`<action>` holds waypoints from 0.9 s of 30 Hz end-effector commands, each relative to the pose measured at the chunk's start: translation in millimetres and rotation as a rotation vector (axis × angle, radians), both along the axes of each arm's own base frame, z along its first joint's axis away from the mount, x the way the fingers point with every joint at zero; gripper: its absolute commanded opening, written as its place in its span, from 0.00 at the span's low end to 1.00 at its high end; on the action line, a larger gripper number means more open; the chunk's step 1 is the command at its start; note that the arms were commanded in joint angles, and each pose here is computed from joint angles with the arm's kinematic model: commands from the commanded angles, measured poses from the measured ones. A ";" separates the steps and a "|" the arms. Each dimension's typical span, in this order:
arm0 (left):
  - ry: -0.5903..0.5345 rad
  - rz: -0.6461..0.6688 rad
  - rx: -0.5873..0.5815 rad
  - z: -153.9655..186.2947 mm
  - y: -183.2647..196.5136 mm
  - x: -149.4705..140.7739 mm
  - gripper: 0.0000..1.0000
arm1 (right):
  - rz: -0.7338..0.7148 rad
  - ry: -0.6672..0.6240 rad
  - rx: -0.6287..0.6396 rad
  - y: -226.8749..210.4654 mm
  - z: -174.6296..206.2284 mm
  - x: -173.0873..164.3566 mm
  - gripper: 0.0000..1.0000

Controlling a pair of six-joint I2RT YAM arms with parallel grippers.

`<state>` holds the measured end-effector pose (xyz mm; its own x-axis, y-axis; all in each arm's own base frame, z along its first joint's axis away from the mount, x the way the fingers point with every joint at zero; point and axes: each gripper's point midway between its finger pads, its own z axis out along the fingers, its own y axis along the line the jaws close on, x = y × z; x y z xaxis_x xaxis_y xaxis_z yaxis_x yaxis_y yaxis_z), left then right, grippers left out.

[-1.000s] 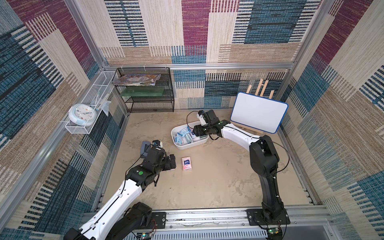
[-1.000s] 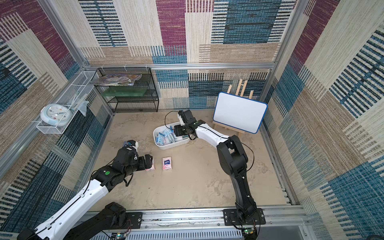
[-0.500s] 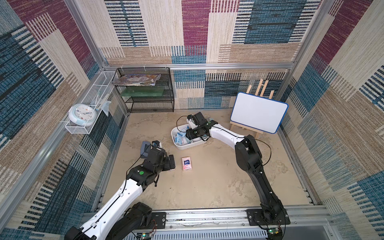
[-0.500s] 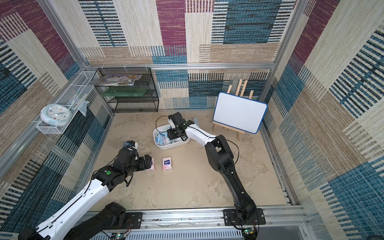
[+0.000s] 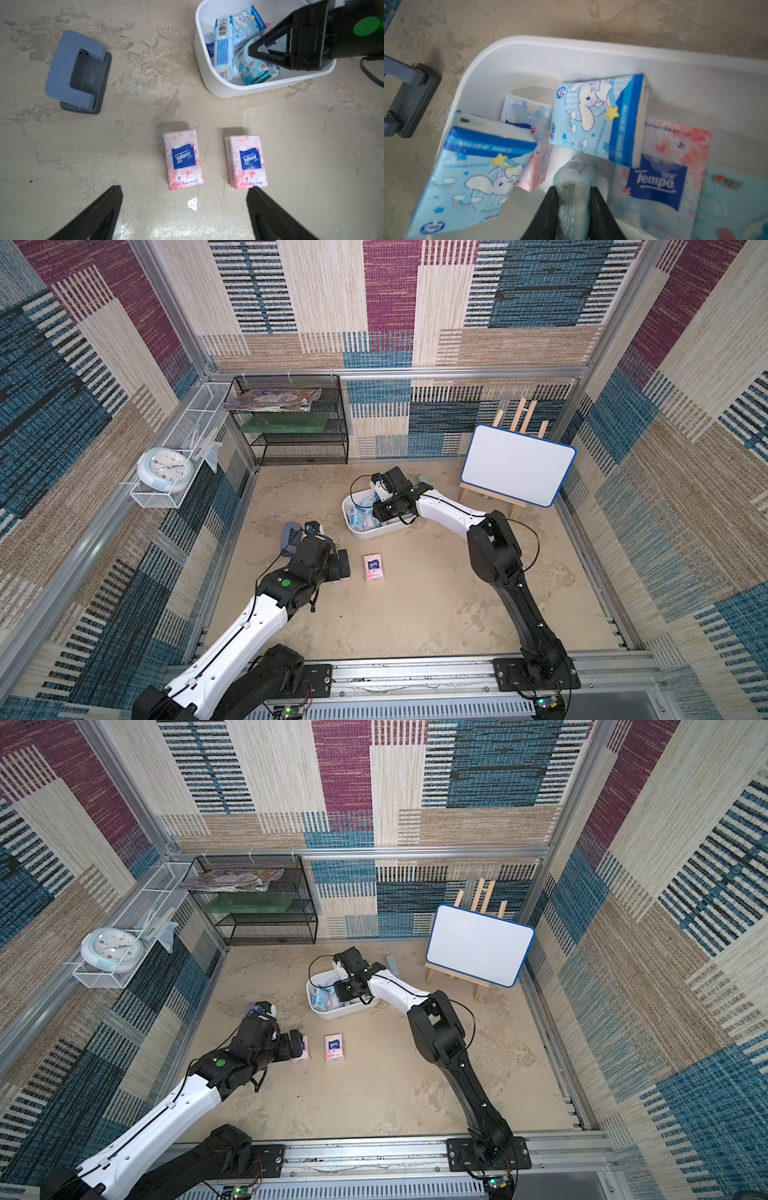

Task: Take the pocket tissues out of the storage box
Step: Pick up the pocket tissues from the storage box.

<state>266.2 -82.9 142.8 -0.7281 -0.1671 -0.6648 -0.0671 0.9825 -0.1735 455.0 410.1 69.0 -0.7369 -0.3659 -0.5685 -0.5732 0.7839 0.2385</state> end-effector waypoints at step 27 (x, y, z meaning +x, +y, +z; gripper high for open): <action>-0.071 0.015 -0.286 33.3 -30.7 40.8 0.99 | -0.048 0.027 0.464 -64.6 122.1 -82.0 0.16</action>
<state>301.3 -102.7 171.0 -0.6797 -0.3293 -0.6554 -0.0829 0.9223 -0.3774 382.1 345.4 179.8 -0.7656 -0.0860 -0.6375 -0.5195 0.6671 0.5340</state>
